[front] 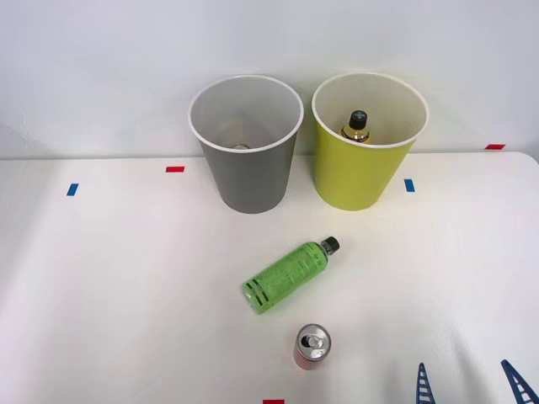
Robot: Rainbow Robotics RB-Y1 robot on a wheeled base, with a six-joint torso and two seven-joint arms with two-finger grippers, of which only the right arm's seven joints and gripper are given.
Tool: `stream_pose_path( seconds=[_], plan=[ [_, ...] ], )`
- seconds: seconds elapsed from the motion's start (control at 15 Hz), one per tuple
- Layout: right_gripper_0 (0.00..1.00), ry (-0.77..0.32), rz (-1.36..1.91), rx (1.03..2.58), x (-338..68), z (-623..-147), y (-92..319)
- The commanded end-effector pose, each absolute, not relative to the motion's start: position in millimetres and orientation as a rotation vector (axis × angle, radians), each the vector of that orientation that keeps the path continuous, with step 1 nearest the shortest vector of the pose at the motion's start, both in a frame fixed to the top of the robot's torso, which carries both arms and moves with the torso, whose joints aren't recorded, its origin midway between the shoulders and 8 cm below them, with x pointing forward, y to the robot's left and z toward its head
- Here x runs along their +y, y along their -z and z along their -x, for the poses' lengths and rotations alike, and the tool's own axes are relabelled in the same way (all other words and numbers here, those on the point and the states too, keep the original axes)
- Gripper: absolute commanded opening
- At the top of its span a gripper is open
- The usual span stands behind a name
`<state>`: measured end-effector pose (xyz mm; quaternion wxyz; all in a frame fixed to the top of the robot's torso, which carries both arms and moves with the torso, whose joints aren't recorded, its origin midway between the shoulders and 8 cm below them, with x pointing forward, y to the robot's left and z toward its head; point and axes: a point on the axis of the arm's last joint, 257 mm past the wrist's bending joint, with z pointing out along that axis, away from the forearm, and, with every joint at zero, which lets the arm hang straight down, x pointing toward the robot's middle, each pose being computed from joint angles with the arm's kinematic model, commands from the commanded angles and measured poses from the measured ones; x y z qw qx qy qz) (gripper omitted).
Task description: Put cans in the gray bin, plastic bottles in the light green bin
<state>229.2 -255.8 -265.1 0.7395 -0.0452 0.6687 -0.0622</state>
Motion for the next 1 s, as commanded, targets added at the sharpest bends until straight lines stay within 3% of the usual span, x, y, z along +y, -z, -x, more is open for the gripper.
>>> stream_pose_path(
  seconds=[0.07, 1.0],
  plan=[
    [1.0, 0.136, 0.099, 1.467, -255.8, -229.2, 265.1],
    [1.0, 0.136, 0.099, 1.467, -255.8, -229.2, 265.1]
  ],
)
